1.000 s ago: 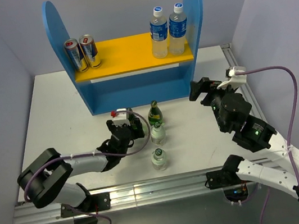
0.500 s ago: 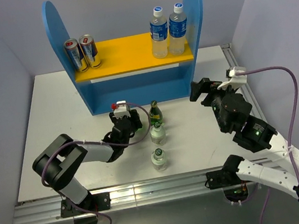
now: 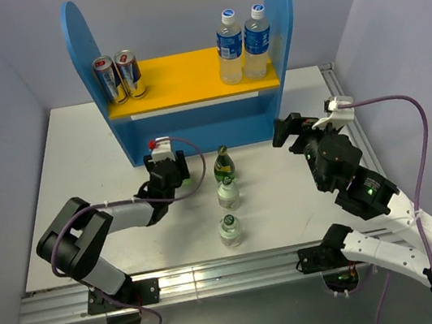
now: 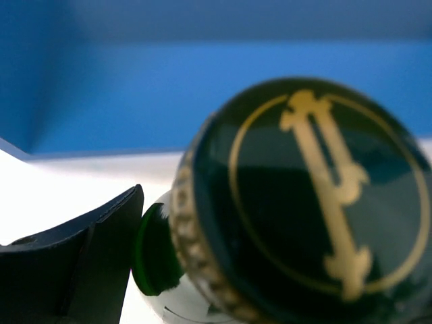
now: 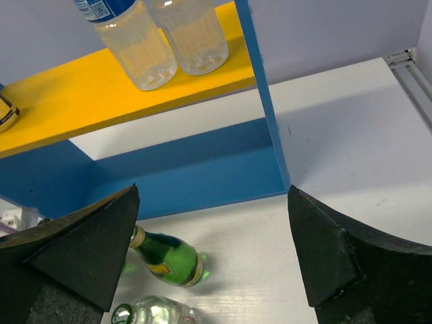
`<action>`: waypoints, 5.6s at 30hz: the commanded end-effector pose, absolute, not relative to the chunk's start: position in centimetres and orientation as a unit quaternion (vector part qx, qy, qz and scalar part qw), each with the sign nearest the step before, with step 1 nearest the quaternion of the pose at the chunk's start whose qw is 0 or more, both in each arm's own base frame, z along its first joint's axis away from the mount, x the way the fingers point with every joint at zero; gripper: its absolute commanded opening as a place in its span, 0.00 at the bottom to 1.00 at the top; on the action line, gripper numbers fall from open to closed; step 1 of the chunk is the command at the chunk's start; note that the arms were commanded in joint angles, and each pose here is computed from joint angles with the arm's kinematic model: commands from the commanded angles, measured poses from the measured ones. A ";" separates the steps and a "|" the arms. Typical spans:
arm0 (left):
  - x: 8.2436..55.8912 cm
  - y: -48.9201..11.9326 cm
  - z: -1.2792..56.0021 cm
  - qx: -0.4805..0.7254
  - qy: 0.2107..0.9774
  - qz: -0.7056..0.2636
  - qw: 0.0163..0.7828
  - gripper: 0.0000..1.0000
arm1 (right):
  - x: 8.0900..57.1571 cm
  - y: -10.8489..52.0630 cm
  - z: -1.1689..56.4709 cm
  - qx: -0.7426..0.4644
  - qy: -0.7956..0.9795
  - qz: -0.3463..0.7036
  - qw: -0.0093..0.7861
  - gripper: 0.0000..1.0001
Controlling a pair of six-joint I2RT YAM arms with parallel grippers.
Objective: Place and organize the beverage onto the shelf
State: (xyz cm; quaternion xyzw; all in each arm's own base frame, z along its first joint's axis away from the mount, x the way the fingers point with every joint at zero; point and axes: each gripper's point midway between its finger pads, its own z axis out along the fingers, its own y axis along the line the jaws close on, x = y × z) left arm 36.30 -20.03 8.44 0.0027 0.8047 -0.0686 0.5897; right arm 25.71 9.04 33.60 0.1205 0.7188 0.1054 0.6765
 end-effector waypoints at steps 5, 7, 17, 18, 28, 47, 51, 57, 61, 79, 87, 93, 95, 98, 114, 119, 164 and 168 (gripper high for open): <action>42.8 -18.0 18.2 -0.060 0.723 -0.105 0.680 0.00 | 25.8 9.5 34.1 0.123 0.713 0.119 0.680 0.97; 44.4 -16.7 18.4 -0.075 0.720 -0.099 0.683 0.00 | 25.8 9.4 34.1 0.123 0.713 0.119 0.680 0.97; 49.5 -13.4 18.1 -0.105 0.719 -0.090 0.681 0.00 | 26.0 9.5 33.9 0.125 0.714 0.114 0.680 0.97; 49.9 -12.9 17.4 -0.108 0.723 -0.085 0.677 0.00 | 26.0 9.5 33.9 0.126 0.714 0.115 0.680 0.97; 52.6 -11.5 16.1 -0.135 0.728 -0.056 0.670 0.09 | 26.2 9.7 33.5 0.125 0.717 0.111 0.677 0.97; 50.3 -11.4 16.0 -0.128 0.738 -0.056 0.660 0.99 | 25.7 9.4 33.7 0.129 0.713 0.121 0.679 0.97; 49.2 -11.7 16.4 -0.118 0.739 -0.060 0.661 0.99 | 25.7 9.5 33.6 0.128 0.713 0.124 0.678 0.97; 47.9 -12.8 16.8 -0.099 0.744 -0.071 0.657 0.99 | 25.5 9.3 33.8 0.131 0.710 0.128 0.680 0.97; 47.2 -13.4 17.0 -0.084 0.751 -0.078 0.650 0.99 | 25.5 9.3 33.8 0.130 0.710 0.130 0.680 0.97; 32.4 -22.0 19.9 0.123 0.764 -0.217 0.595 0.99 | 25.9 9.7 33.5 0.130 0.713 0.127 0.678 0.97; 29.5 -25.7 17.9 0.200 0.758 -0.273 0.558 0.99 | 25.8 9.5 33.7 0.134 0.711 0.126 0.679 0.97; 29.2 -27.9 15.8 0.232 0.767 -0.284 0.526 0.99 | 25.6 9.2 33.6 0.136 0.709 0.125 0.680 0.97; 29.1 -28.6 15.0 0.241 0.771 -0.284 0.517 0.99 | 25.6 9.1 33.7 0.138 0.709 0.125 0.681 0.97; 29.1 -29.6 14.3 0.250 0.773 -0.285 0.509 0.99 | 25.6 9.2 33.6 0.137 0.710 0.124 0.680 0.97; 29.2 -35.1 12.1 0.275 0.770 -0.304 0.488 0.99 | 25.7 9.3 33.4 0.137 0.710 0.124 0.680 0.98; 30.3 -35.7 11.8 0.258 0.768 -0.296 0.506 0.99 | 25.8 9.4 33.2 0.136 0.711 0.126 0.678 0.98; 48.3 -24.9 17.9 0.041 0.745 -0.149 0.649 0.00 | 26.0 10.3 32.7 0.126 0.715 0.138 0.673 0.98; 48.6 -24.2 19.3 0.029 0.733 -0.157 0.662 0.00 | 26.1 10.5 32.6 0.124 0.717 0.140 0.672 0.98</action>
